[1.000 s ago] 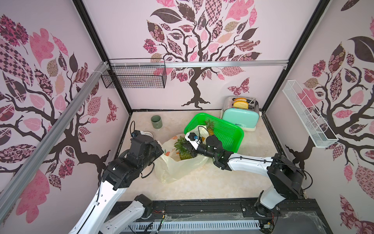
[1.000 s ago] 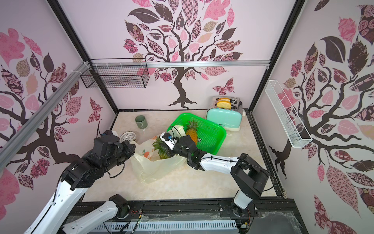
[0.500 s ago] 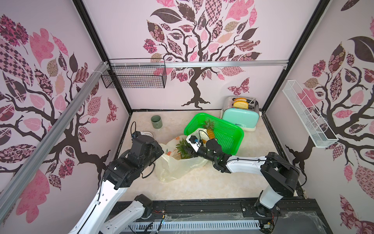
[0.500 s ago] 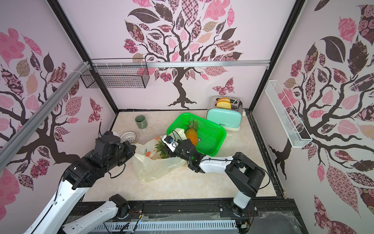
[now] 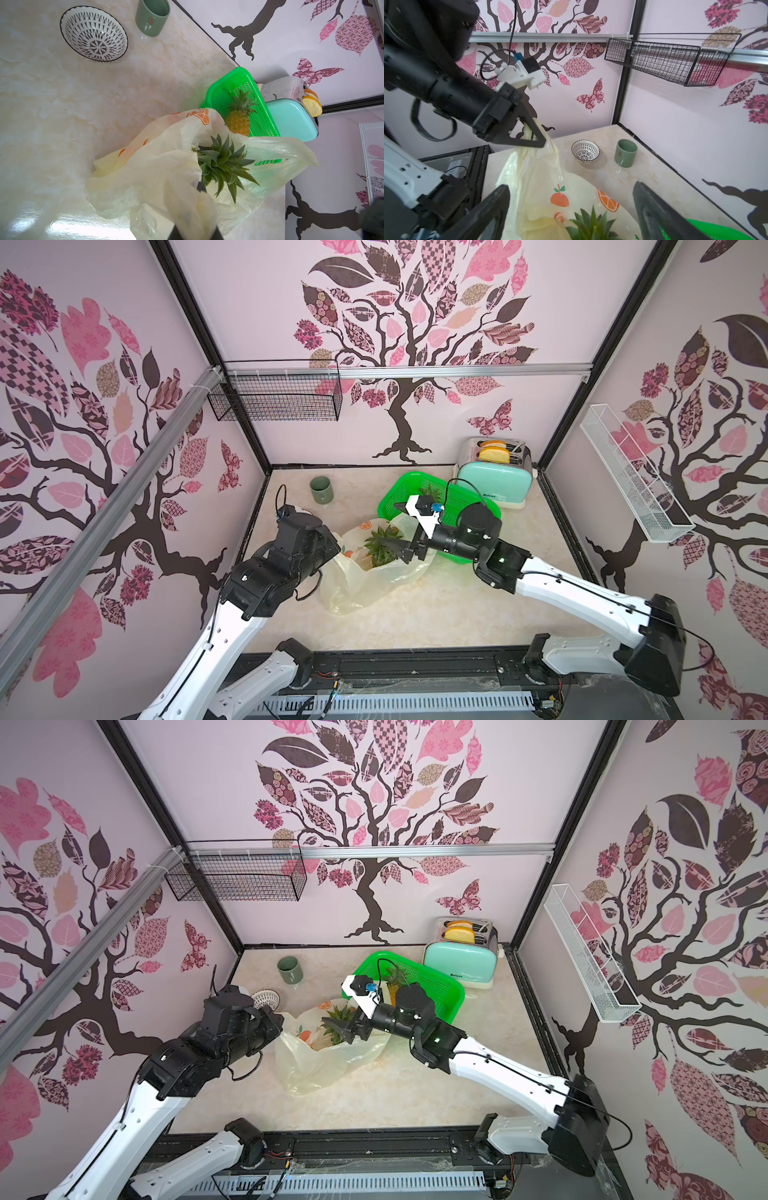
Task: Place the pineapple into a plastic bag & tie a knot
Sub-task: Place the pineapple in the plastic bag, then pick up the pineapple from the basket.
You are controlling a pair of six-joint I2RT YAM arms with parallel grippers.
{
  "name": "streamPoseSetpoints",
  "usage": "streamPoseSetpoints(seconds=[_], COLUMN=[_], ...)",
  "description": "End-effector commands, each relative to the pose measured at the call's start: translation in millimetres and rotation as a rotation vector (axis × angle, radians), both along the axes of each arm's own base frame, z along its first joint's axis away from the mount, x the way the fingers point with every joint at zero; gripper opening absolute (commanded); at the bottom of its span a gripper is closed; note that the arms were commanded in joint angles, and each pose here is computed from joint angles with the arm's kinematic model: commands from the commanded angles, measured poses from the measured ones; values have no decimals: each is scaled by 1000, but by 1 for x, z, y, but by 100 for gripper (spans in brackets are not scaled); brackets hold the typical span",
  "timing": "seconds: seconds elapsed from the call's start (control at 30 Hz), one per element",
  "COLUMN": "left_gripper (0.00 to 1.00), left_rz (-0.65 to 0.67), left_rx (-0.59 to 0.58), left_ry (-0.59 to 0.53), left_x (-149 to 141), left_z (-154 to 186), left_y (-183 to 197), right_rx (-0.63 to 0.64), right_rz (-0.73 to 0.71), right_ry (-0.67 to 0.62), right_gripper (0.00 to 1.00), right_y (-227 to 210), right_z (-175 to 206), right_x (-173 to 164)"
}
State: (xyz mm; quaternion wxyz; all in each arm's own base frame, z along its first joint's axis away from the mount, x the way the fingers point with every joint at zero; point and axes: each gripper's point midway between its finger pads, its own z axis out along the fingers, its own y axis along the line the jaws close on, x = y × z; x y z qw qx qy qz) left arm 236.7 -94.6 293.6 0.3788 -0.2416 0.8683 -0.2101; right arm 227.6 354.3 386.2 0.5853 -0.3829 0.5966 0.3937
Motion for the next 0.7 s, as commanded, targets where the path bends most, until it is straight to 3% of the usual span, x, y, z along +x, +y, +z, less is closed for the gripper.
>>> streamPoseSetpoints(seconds=[0.0,0.13,0.27,0.37,0.47,0.67], left_gripper=[0,0,0,0,0,0], left_rz=[-2,17,28,32,34,43], left_rx=[8,8,9,12,9,19], left_ry=[-34,-46,-51,-48,-45,-43], left_x=[4,2,0,0,0,2], left_z=[8,11,12,11,10,9], left_y=[1,6,9,9,9,10], right_rx=[-32,33,45,-7,-63,-94], right_rz=[-230,-455,-627,-708,-801,-939], right_ry=[310,452,606,729,778,879], right_gripper=[89,89,88,91,97,98], right_y=[-40,-94,-137,-151,-155,-150], right_z=[-2,6,-24,-58,-83,-130], right_x=[24,60,105,138,165,212])
